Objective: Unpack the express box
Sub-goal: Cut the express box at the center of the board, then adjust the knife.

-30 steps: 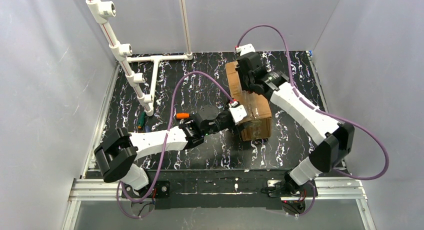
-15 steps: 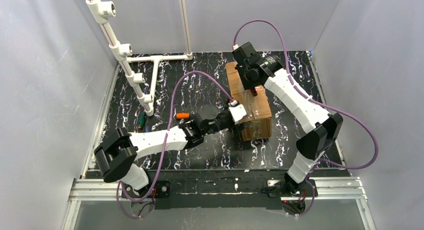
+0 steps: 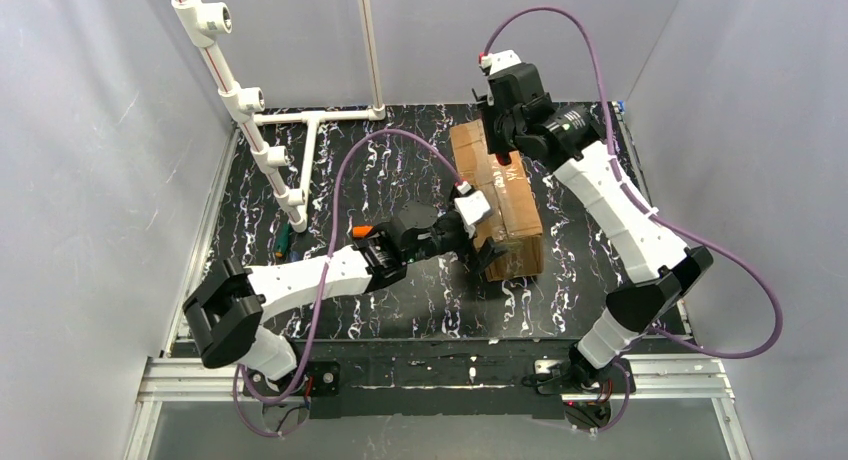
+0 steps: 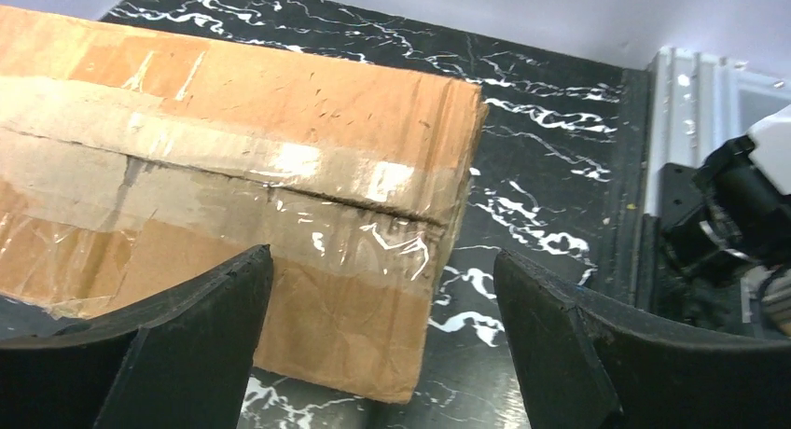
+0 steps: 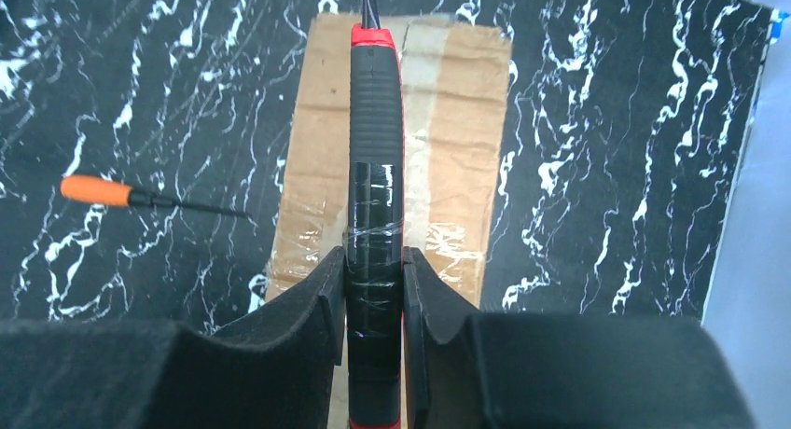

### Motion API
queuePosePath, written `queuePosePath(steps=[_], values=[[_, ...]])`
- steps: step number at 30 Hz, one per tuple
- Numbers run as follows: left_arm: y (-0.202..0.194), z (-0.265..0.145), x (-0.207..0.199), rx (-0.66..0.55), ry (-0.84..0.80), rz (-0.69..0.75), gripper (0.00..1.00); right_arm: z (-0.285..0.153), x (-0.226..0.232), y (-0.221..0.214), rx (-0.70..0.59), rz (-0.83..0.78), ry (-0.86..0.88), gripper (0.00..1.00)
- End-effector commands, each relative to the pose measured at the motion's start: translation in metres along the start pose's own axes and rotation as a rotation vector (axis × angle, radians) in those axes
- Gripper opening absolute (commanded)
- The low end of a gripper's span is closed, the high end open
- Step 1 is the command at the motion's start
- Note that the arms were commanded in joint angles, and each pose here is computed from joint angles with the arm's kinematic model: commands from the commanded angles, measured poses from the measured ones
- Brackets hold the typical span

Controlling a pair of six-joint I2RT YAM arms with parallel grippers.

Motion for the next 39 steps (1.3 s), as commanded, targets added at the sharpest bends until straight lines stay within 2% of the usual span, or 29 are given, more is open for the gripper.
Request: queuePosePath(steps=[1,6,11,17,21,23,29,34,39], values=[[0.042,-0.02,-0.002,-0.053,-0.029,-0.132,0.89,-0.027,-0.01,0.027,-0.18,0.031,0.032,0.01],[0.075,-0.043,0.006,-0.086,-0.071,-0.274,0.91,-0.037,-0.006,0.024,-0.231,0.038,0.163,0.01],[0.098,-0.077,0.033,-0.14,-0.128,-0.559,0.91,-0.038,0.003,0.016,-0.217,0.027,0.327,0.01],[0.129,-0.127,0.057,-0.221,-0.136,-0.854,0.88,-0.051,0.023,0.001,-0.25,-0.021,0.66,0.01],[0.142,-0.146,0.071,-0.265,-0.096,-1.06,0.91,-0.068,0.035,-0.002,-0.31,0.008,0.878,0.01],[0.146,-0.152,0.072,-0.286,-0.081,-1.088,0.92,-0.075,0.04,-0.001,-0.335,0.057,0.967,0.01],[0.15,-0.164,0.069,-0.344,-0.031,-1.055,0.91,-0.094,0.047,0.005,-0.373,0.204,1.107,0.01],[0.151,-0.153,0.08,-0.346,-0.005,-1.062,0.94,-0.104,0.055,-0.001,-0.334,0.265,1.294,0.01],[0.165,-0.144,0.091,-0.451,-0.046,-1.043,0.85,-0.1,0.058,-0.012,-0.274,0.27,1.365,0.01]])
Point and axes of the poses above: each gripper's point midway between its finger pads, its own z axis out along the fingers, its own x axis along the line the jaws close on, y = z × x, the point moved 9 cm from there along -z, back along the fingers, and after that the axes turned 7 degrees about z, right-handed, at the moved point
